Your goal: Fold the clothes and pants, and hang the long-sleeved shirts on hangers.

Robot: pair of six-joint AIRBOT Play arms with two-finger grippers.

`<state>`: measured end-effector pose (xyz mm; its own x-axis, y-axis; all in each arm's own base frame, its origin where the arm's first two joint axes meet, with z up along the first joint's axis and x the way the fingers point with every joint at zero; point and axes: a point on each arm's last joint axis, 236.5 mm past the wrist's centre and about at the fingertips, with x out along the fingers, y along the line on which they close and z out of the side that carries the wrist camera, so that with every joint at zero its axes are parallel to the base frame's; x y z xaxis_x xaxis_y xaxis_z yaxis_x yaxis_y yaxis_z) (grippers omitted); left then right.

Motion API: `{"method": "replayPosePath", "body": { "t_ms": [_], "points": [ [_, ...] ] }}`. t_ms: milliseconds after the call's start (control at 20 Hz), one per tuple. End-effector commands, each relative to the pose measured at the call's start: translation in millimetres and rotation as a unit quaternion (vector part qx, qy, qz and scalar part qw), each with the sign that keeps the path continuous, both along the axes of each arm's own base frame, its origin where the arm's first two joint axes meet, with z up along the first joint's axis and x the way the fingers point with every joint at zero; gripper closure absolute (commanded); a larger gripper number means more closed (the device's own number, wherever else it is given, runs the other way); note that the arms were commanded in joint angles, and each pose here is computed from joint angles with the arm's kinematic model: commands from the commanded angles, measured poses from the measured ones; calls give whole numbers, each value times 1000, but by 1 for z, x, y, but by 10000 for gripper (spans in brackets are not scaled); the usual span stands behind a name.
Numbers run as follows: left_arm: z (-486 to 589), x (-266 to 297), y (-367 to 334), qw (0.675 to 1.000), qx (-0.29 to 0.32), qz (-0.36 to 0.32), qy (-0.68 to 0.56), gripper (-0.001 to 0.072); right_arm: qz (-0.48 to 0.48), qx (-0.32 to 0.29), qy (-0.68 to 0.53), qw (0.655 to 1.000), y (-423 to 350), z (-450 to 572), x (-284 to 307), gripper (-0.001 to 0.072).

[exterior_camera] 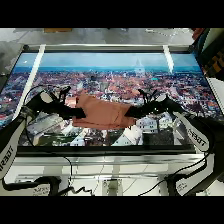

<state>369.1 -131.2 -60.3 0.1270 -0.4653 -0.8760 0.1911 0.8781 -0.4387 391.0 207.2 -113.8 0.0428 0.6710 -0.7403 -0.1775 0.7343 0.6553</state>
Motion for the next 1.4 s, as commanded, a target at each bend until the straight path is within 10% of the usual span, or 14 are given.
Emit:
{"method": "replayPosePath", "body": {
  "t_ms": [0,300,650,1350],
  "points": [
    [0,1,0,1000,2,-9,-8,-10,3,6,-25,1000,5,7,10,643],
    [38,31,0,994,12,-62,-93,70,-21,1,-123,992,-24,87,72,693],
    [142,54,9,966,54,-111,-229,143,-151,-207,-242,936,-187,212,108,693],
    [169,48,37,948,123,-119,-269,143,-547,-460,-80,695,-460,340,-140,693]
  ]
}}
